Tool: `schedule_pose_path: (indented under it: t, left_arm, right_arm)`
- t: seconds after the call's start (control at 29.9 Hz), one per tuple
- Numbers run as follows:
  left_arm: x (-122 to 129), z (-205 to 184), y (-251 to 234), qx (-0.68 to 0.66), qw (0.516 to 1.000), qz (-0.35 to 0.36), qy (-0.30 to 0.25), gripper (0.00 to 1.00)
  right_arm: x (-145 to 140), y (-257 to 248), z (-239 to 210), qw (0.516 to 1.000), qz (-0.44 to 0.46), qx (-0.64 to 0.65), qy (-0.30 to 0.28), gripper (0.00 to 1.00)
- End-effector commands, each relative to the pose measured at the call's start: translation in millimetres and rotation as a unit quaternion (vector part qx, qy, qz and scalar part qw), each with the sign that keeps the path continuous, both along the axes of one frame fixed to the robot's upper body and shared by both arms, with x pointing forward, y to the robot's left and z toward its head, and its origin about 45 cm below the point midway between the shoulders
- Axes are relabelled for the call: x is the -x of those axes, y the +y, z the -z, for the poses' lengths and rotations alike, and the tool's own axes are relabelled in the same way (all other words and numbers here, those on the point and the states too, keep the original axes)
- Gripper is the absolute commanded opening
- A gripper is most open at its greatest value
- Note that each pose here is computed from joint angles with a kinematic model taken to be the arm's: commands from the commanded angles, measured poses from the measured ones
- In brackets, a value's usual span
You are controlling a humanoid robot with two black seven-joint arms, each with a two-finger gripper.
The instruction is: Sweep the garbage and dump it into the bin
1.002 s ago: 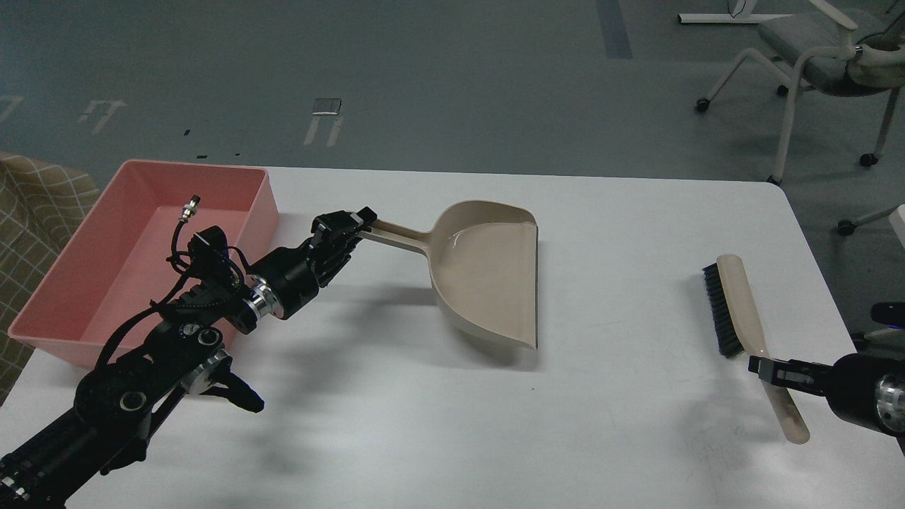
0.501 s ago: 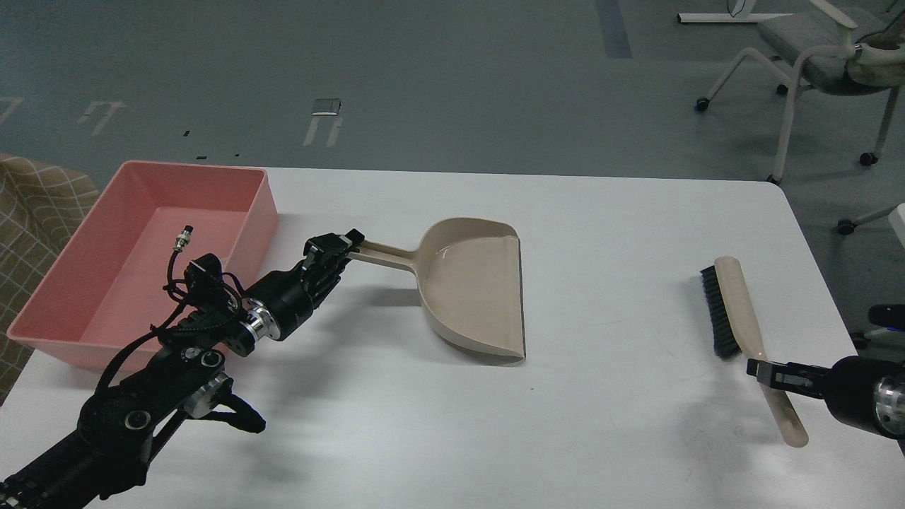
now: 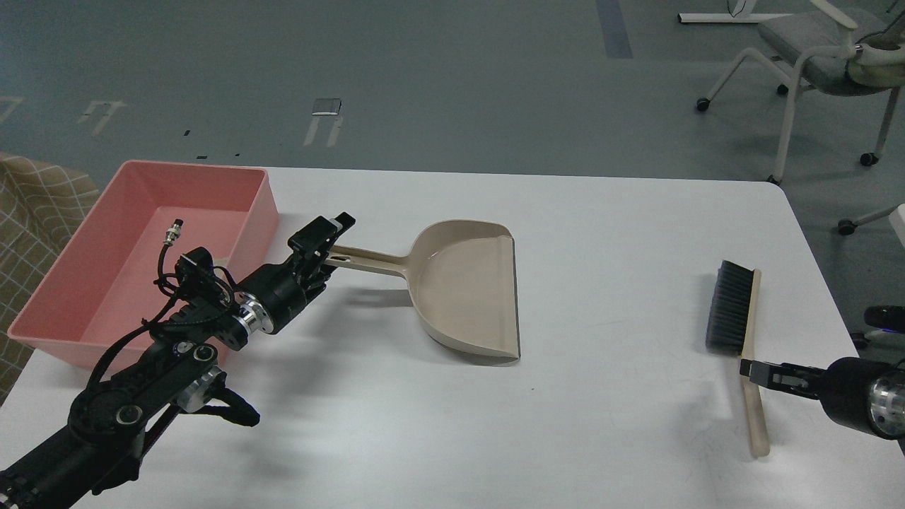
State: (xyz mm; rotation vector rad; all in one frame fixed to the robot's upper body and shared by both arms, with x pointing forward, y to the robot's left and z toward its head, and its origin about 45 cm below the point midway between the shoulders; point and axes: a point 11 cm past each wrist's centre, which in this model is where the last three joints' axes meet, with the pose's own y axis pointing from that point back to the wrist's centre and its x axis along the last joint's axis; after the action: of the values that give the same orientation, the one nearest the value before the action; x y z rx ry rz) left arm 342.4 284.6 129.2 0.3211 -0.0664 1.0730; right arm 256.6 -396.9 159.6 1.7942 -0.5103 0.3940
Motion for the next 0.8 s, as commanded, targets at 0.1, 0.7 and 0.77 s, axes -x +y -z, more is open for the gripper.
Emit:
schedule_pose_path:
  t: [0.1, 0.7, 0.77]
  left_arm:
    - [-2, -6, 14, -0.014, 1.000, -0.004, -0.004, 0.97]
    - [-28, -102, 80, 0.007, 0.996, -0.047, -0.070, 0.97]
    - [-36, -115, 86, 0.037, 0.994, -0.063, -0.080, 0.97]
  right_arm:
    - [-2, 1, -3, 1.000, 0.000, -0.002, -0.006, 0.47]
    - [-68, 3, -93, 0.972, 0.090, -0.144, -0.162, 1.00]
    - [-83, 7, -109, 0.945, 0.132, -0.228, -0.196, 1.00]
